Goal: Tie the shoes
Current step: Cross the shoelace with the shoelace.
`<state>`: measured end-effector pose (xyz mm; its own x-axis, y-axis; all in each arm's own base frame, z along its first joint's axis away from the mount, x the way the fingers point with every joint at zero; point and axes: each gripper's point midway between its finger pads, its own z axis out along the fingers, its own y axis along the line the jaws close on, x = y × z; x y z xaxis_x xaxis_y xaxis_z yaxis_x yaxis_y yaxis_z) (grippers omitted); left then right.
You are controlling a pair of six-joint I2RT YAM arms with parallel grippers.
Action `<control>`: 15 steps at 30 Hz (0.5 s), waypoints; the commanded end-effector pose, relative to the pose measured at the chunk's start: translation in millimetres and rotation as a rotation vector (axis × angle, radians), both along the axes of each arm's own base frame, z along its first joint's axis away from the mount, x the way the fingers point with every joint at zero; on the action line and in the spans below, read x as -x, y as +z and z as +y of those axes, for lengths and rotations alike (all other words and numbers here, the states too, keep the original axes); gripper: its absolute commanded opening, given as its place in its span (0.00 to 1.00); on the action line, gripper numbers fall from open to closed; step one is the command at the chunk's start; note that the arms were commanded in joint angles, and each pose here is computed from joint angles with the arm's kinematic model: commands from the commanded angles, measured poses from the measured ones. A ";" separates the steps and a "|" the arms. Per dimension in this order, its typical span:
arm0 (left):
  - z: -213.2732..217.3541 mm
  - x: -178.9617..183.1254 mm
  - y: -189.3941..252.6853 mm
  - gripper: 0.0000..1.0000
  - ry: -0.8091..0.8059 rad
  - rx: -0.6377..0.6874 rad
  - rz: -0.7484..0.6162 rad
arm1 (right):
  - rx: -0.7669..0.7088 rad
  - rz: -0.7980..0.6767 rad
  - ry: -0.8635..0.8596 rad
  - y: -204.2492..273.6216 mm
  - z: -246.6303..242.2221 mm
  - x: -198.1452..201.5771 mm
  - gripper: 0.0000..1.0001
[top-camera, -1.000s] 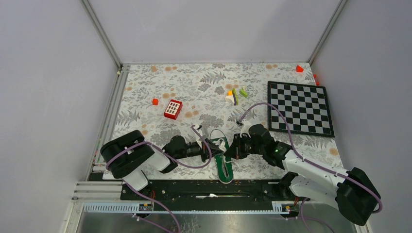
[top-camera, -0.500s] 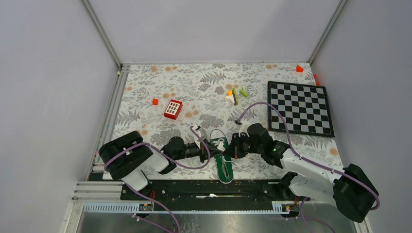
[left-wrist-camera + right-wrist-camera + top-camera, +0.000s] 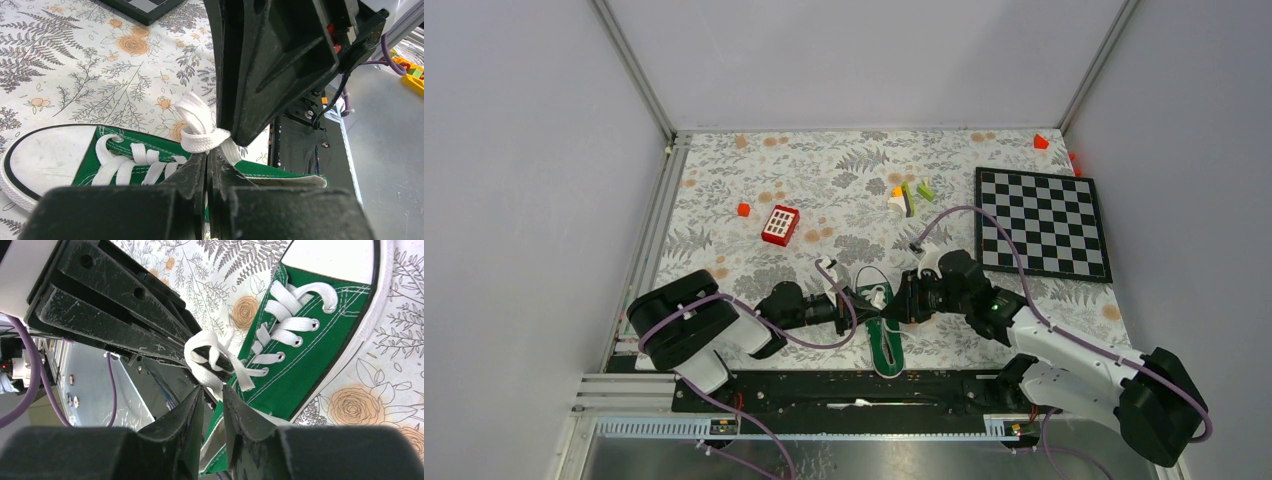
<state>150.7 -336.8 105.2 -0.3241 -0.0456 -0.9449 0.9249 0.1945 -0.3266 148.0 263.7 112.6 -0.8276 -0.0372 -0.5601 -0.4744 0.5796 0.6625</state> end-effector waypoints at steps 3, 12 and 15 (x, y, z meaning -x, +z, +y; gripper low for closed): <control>-3.1 -0.2 26.6 0.00 -0.013 0.082 -0.064 | -0.095 -0.015 0.023 23.5 1.9 -7.7 0.29; -2.8 -0.7 26.9 0.00 -0.011 0.082 -0.064 | -0.097 0.009 0.040 17.3 4.2 -7.7 0.21; -2.6 -0.7 26.7 0.00 -0.011 0.082 -0.064 | -0.090 0.005 0.037 15.7 3.6 -8.4 0.27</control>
<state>150.7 -336.8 105.2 -0.3241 -0.0456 -0.9449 0.9249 0.1945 -0.3266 151.5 262.9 118.2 -0.8485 -0.0275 -0.5284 -0.4606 0.5299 0.7121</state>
